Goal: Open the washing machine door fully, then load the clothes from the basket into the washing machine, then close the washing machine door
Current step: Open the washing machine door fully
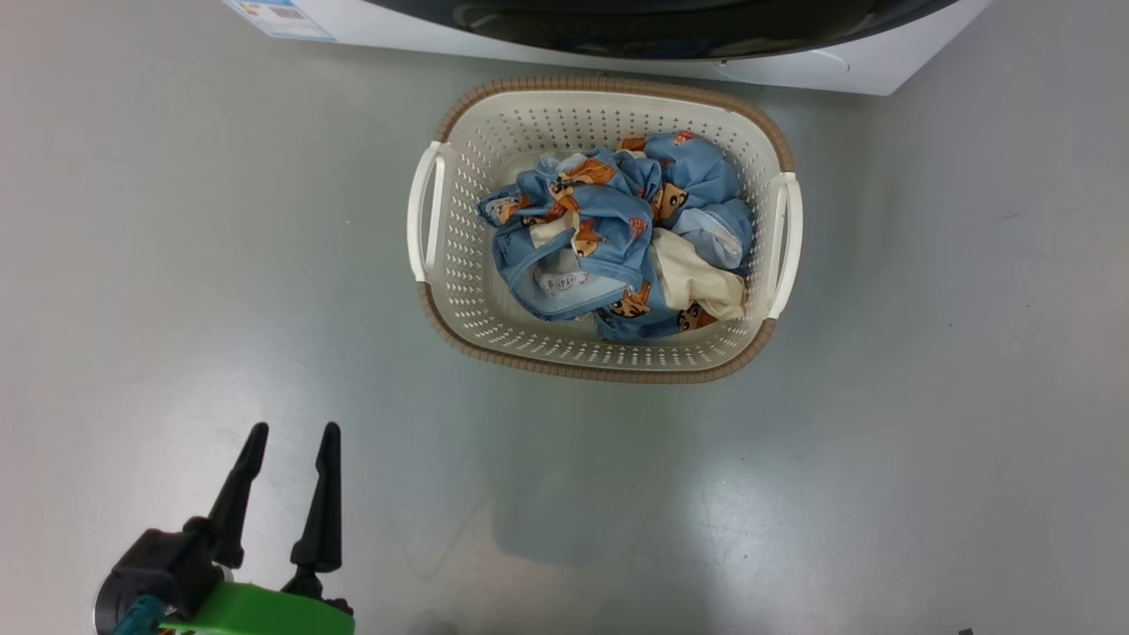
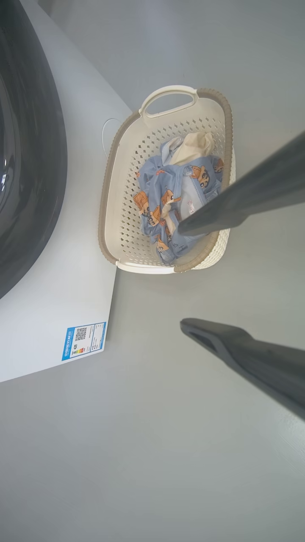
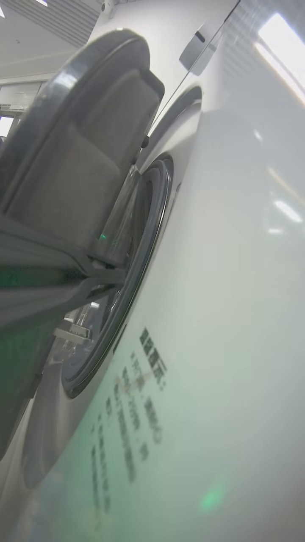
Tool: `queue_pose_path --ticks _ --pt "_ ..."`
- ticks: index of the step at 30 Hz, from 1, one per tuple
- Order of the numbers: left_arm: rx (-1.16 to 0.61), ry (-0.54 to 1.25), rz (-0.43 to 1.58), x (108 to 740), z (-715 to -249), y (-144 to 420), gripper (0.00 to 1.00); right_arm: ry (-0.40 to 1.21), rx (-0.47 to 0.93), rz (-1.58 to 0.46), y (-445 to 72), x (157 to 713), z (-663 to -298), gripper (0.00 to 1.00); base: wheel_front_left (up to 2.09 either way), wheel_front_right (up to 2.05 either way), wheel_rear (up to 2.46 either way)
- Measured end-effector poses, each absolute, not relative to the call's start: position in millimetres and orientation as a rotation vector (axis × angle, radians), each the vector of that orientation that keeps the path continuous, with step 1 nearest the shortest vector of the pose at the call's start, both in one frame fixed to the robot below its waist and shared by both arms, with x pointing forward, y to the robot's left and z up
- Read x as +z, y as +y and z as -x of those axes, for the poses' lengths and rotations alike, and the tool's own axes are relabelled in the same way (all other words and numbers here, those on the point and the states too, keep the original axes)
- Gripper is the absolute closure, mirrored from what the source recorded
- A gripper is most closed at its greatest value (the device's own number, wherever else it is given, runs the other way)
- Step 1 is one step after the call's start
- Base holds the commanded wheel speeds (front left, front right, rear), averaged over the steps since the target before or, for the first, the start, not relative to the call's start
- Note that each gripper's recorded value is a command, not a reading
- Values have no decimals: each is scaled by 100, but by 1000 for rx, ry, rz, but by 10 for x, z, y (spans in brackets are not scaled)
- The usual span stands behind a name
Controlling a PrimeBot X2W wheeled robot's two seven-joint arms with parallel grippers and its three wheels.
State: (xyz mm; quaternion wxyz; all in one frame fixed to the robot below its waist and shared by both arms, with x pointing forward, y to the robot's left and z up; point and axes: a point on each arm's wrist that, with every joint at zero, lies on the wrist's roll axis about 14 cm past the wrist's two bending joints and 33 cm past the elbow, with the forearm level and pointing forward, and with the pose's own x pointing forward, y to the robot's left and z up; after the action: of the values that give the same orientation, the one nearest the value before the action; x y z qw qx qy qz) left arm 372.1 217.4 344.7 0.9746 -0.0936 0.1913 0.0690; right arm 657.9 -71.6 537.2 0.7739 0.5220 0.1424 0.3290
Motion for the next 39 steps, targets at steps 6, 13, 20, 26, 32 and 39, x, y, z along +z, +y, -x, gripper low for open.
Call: queue_pose_path --ticks 6,13,20,26,32,39 --pt "143 390 187 3433 -3715 2187 0 316 717 -1145 -696 5344 -6583 100 0 0 0" --pt "147 396 185 3413 -3713 2197 0 342 730 -1149 -603 5275 -6559 100 0 0 0" --pt "151 399 183 3391 -3731 2199 0 367 751 -1151 -508 5240 -6508 100 0 0 0" --pt "137 394 197 3379 -3781 2146 0 375 776 -1136 -468 5282 -6433 100 0 0 0" --pt "123 369 203 3433 -3857 2101 0 404 790 -1124 -421 5282 -6265 100 0 0 0" --pt "97 307 212 3605 -3991 2044 0 464 810 -1100 -339 5266 -5986 100 0 0 0"
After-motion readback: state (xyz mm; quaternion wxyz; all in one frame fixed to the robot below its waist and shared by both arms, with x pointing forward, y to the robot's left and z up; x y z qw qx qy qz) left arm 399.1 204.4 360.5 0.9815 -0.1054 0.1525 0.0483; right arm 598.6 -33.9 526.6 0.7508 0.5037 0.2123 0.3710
